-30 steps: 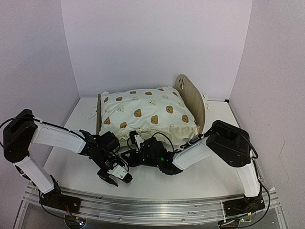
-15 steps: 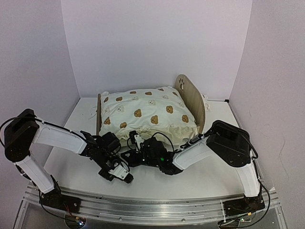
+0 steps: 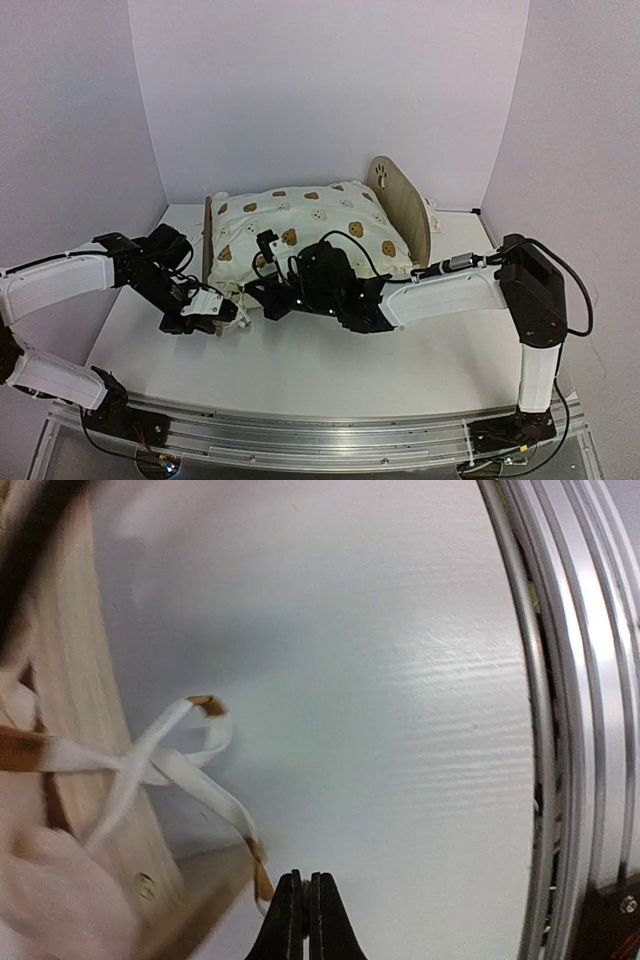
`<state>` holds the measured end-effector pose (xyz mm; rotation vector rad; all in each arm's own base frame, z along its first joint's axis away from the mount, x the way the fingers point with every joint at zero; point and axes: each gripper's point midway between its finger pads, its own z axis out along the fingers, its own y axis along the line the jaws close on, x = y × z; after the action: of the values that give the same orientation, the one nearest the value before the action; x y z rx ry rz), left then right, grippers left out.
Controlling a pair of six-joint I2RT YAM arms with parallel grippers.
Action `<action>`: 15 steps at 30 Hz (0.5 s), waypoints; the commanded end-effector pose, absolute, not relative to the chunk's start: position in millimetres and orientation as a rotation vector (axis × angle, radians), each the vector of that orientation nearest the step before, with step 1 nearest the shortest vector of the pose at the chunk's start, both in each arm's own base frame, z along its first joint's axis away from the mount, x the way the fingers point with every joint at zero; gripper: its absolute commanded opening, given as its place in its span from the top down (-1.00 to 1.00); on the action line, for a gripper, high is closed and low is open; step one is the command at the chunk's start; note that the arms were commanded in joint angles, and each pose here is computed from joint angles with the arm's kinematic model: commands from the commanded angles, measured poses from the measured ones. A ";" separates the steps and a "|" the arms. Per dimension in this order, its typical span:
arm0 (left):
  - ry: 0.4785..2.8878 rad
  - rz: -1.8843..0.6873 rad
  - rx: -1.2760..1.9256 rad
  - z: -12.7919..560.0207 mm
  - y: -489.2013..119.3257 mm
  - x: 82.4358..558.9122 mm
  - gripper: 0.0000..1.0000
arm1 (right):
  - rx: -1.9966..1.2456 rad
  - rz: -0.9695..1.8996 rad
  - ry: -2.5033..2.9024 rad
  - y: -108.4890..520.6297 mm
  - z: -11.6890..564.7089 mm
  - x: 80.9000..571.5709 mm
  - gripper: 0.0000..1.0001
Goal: Set up the pet bed
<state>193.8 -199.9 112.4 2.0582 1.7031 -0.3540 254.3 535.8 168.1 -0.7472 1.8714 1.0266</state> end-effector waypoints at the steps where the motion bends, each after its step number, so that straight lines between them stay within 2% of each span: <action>1: 1.848 -0.320 2.155 84.3 -154.2 152.2 1.00 | -0.811 0.924 1.726 533.0 245.7 278.0 1.00; 7: 1.904 -0.250 2.230 59.7 -121.8 124.3 1.00 | -0.753 0.836 1.671 517.0 291.4 324.4 1.00; 11: 1.910 -0.191 2.290 43.6 -103.2 111.2 1.00 | -0.747 0.823 1.592 515.1 330.5 338.4 1.00; 15: 1.903 -0.174 2.324 34.6 -94.5 102.5 1.00 | -0.766 0.791 1.558 518.8 346.6 349.2 1.00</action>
<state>126.5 -119.7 49.8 2.2182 1.8425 -0.1859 336.2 518.5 285.6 -0.7899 1.7040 0.8170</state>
